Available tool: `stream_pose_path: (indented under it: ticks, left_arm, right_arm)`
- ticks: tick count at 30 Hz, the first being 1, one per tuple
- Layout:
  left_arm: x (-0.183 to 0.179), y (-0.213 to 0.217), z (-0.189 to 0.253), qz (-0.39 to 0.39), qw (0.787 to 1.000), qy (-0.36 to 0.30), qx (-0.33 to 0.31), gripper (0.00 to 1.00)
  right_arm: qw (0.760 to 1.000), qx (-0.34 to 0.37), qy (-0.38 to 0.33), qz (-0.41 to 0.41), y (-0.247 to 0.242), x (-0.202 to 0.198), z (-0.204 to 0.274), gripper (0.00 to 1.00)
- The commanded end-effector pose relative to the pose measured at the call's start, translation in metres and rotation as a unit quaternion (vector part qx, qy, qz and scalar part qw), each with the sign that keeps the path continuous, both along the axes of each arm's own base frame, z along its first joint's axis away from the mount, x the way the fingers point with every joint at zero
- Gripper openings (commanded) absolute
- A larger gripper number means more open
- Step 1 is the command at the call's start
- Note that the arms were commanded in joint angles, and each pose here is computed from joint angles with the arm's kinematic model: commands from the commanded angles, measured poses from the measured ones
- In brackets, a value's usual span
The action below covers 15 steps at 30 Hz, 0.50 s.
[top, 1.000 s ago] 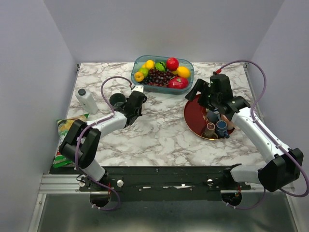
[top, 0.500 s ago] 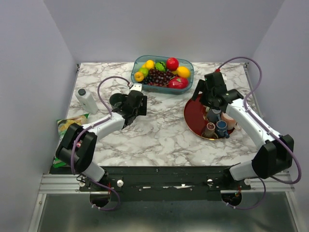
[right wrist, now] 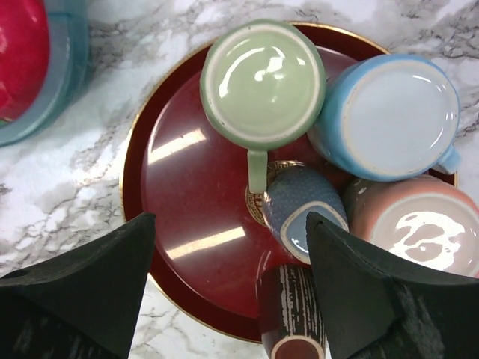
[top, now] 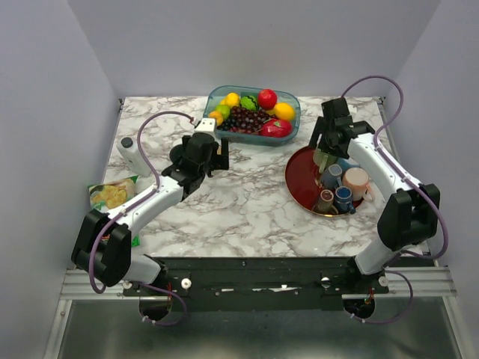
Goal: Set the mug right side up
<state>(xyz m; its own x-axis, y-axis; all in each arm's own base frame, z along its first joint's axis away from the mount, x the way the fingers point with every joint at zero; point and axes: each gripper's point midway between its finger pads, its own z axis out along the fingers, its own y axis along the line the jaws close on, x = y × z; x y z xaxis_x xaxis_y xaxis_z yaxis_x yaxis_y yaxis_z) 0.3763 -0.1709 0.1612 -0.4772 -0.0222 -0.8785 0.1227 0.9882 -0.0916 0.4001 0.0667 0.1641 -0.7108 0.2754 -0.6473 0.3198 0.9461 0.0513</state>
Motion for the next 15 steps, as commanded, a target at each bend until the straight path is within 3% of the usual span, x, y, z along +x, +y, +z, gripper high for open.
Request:
stream_pose_path:
  ticks: [1,15]
  left_arm:
    - [-0.002,-0.007,0.020,-0.013,1.000,-0.011,-0.017,0.99]
    - [-0.003,-0.010,0.012,-0.016,1.000,-0.001,-0.023,0.99]
  right_arm:
    - [0.997,-0.026,0.072,0.003,-0.010,-0.025,-0.033,0.87]
    - [0.994,-0.042,0.102,0.013,-0.011,-0.006,-0.081,0.86]
